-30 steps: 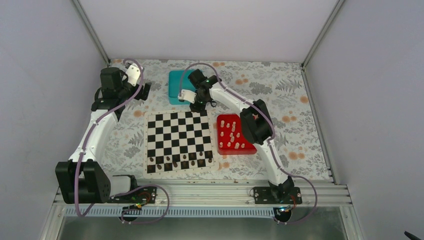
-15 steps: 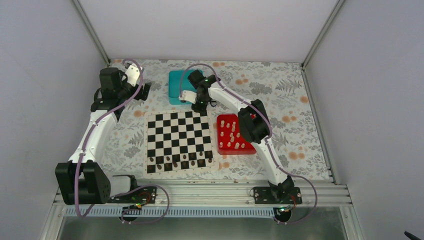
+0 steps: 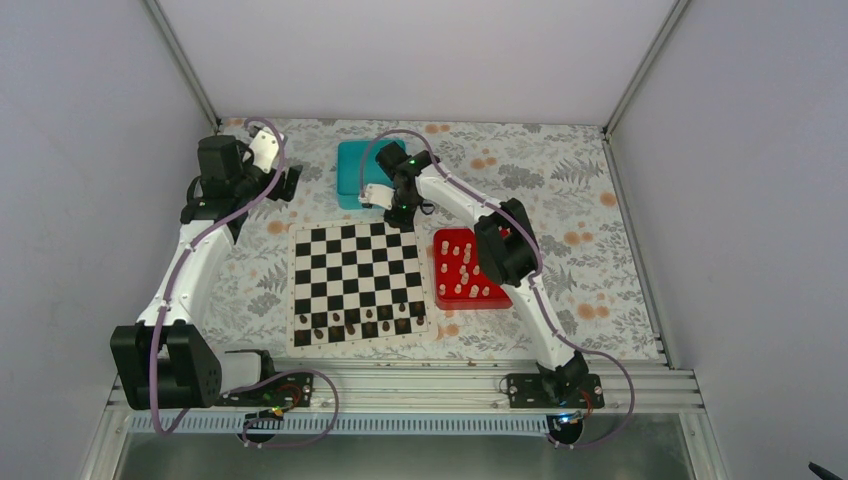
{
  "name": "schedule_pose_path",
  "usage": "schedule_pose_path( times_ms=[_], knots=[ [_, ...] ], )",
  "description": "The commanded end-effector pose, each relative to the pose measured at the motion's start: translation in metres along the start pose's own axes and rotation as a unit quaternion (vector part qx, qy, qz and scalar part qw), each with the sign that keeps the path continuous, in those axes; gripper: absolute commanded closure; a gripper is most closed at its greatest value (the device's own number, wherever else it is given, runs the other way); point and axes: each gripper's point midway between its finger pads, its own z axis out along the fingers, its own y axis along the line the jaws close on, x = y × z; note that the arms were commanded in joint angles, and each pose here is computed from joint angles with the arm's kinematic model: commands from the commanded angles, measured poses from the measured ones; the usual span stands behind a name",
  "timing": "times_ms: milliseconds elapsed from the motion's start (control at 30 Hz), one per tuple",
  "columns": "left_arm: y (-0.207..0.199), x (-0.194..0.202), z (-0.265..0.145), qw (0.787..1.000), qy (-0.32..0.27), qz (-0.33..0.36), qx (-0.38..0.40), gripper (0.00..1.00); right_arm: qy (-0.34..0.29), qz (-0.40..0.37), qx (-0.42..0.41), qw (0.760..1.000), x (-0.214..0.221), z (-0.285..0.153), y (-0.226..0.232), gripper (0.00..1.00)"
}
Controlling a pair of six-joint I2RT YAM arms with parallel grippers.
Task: Set up the chess pieces on the board
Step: Place the chess piece on the chessboard, then pick up the chess piece from the storage box.
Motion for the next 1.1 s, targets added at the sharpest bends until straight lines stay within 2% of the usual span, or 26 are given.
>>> schedule_pose_path(
  times_ms=[0, 100, 200, 333, 500, 600, 867, 967, 1067],
  knots=[
    [-0.001, 0.001, -0.002, 1.000, -0.006, 0.005, 0.005, 0.00, 0.000, -0.006, -0.011, 1.000, -0.003, 0.015, 0.005, 0.94],
    [-0.001, 0.001, -0.002, 1.000, -0.006, 0.005, 0.006, 0.00, -0.003, -0.005, -0.010, 1.000, -0.004, 0.014, 0.005, 0.90],
    [-0.002, 0.002, -0.002, 1.000, -0.005, 0.005, 0.010, 0.00, -0.015, -0.009, -0.009, 1.000, -0.010, -0.001, 0.007, 0.72],
    [-0.002, 0.002, -0.001, 1.000, -0.006, 0.006, 0.010, 0.00, -0.054, -0.008, 0.011, 0.998, -0.025, -0.045, 0.003, 0.59],
    [-0.002, 0.001, -0.002, 1.000, -0.007, 0.006, 0.011, 0.00, -0.077, 0.004, 0.045, 0.996, -0.021, -0.110, -0.003, 0.52],
    [-0.002, 0.001, -0.002, 1.000, -0.007, 0.007, 0.012, 0.00, -0.057, 0.023, 0.049, 0.997, 0.012, -0.133, 0.000, 0.51],
    [-0.002, 0.001, 0.000, 1.000, -0.007, 0.006, 0.016, 0.00, -0.009, 0.081, 0.079, 0.994, 0.143, -0.166, 0.009, 0.54],
    [-0.003, 0.001, 0.002, 1.000, -0.005, 0.004, 0.022, 0.00, -0.013, 0.093, 0.069, 0.993, 0.164, -0.170, 0.027, 0.53],
    [-0.004, 0.003, 0.007, 1.000, 0.001, 0.001, 0.027, 0.00, -0.016, 0.099, 0.055, 0.993, 0.175, -0.155, 0.043, 0.53]
  ],
)
